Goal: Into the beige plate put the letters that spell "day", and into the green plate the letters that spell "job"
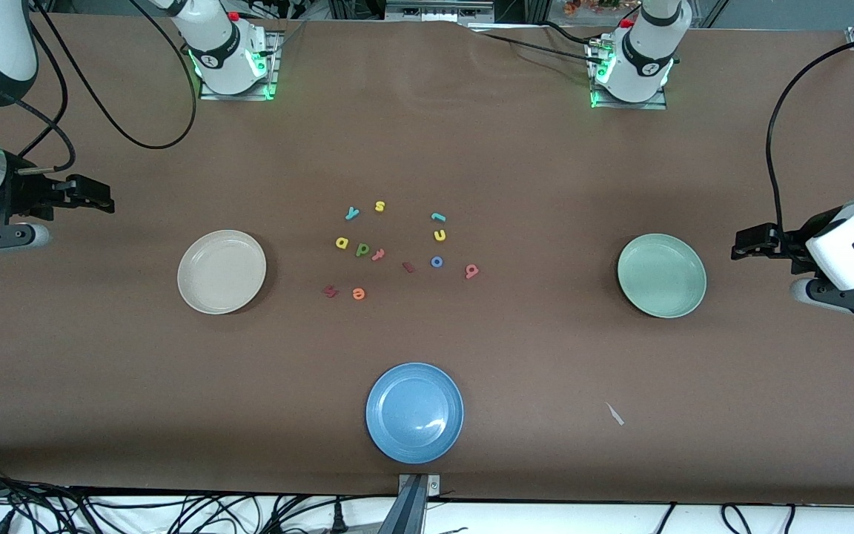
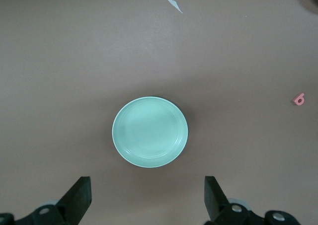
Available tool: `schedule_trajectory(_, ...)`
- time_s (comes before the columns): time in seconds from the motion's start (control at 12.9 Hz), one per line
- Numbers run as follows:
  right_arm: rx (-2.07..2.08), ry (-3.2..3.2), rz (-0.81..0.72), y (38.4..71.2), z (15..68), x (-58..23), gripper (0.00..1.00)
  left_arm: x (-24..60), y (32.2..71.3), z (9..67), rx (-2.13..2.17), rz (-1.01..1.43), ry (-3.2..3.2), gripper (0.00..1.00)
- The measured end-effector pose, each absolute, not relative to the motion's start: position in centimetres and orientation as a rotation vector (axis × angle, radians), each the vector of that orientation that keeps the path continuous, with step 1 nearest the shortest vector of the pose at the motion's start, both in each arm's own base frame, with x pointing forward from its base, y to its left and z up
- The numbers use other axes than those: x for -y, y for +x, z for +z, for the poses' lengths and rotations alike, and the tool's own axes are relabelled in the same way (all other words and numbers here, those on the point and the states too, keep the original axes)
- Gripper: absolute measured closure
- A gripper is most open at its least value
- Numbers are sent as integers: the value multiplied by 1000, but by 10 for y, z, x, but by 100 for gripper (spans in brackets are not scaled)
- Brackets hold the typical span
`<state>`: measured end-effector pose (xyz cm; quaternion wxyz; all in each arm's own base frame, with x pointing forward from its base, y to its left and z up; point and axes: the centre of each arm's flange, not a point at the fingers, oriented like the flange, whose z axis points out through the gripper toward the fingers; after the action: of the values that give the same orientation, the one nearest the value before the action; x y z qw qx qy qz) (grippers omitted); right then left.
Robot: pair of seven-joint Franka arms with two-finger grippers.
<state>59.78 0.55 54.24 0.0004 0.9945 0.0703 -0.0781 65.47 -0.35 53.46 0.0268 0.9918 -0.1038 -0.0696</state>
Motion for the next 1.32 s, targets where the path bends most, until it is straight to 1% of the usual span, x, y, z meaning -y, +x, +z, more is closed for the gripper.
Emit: schedule_trajectory(1.32, -221, 3135, -248, 598, 542, -7, 0, 4, 654, 536, 324, -212, 3064, 0)
